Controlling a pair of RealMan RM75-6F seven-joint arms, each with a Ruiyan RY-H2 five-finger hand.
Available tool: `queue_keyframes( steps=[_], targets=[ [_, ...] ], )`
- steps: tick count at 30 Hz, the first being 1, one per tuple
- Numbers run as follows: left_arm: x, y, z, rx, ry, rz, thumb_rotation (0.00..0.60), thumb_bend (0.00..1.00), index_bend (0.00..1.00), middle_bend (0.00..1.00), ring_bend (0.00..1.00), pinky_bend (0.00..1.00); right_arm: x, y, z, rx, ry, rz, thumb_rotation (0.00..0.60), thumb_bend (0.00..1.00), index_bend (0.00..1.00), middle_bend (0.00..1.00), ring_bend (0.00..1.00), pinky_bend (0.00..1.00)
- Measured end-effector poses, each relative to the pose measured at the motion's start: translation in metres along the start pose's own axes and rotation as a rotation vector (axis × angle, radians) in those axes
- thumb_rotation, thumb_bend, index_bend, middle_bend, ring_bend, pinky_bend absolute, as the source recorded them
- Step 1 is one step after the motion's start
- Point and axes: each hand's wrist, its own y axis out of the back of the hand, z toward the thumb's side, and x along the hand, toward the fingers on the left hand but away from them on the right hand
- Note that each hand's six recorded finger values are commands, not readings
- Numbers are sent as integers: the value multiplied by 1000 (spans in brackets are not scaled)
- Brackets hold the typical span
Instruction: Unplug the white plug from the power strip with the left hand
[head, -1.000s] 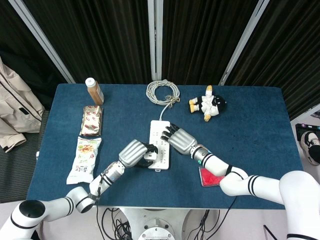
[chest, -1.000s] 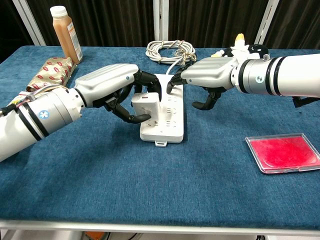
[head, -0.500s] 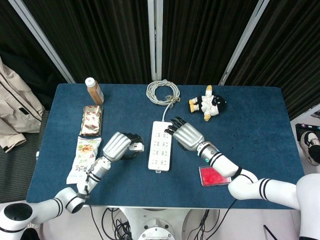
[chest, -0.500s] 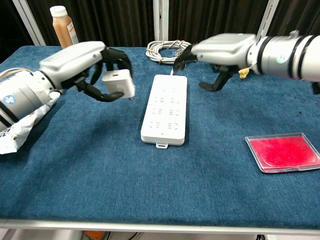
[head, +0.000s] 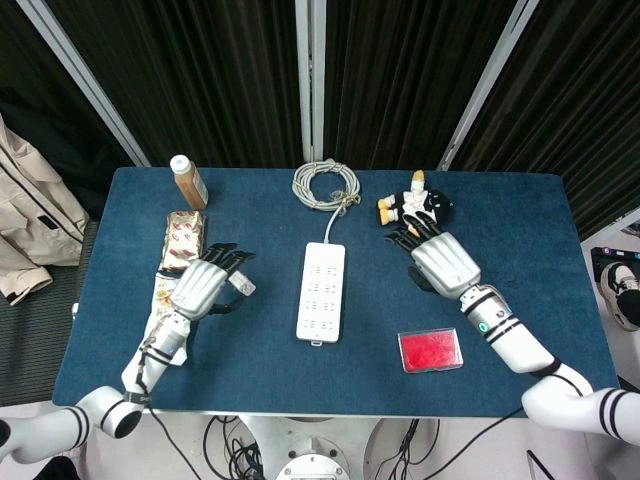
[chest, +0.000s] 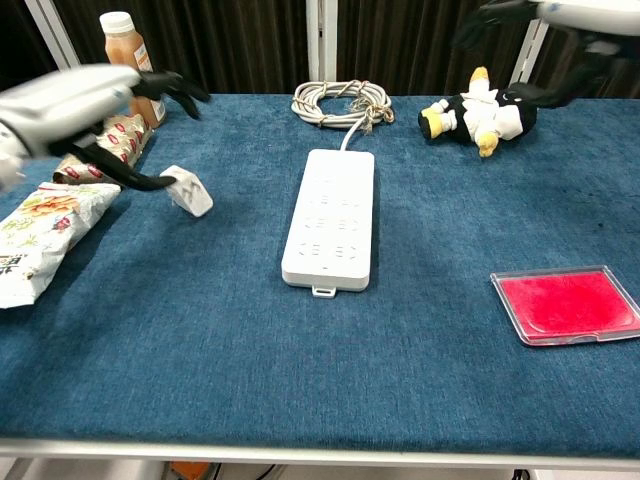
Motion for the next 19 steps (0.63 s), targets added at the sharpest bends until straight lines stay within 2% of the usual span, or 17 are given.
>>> queue_keyframes(
  steps=[5, 10, 15, 19],
  targets=[
    [-40, 45, -49, 76, 132, 79, 600, 204, 173, 225, 106, 163, 45, -1, -32, -39, -93, -30, 600, 363, 10, 97, 0, 0],
    [-112, 89, -103, 194, 336, 148, 600, 197, 173, 223, 106, 122, 93, -5, -59, -78, -191, -80, 600, 329, 0, 80, 0, 0],
    [-182, 106, -126, 224, 516, 180, 600, 191, 172, 218, 106, 108, 145, -14, -74, -126, -280, -128, 600, 327, 0, 76, 0, 0],
    [-223, 107, -126, 191, 594, 187, 600, 191, 173, 216, 106, 100, 175, -20, -76, -157, -315, -162, 600, 327, 0, 76, 0, 0]
  ],
)
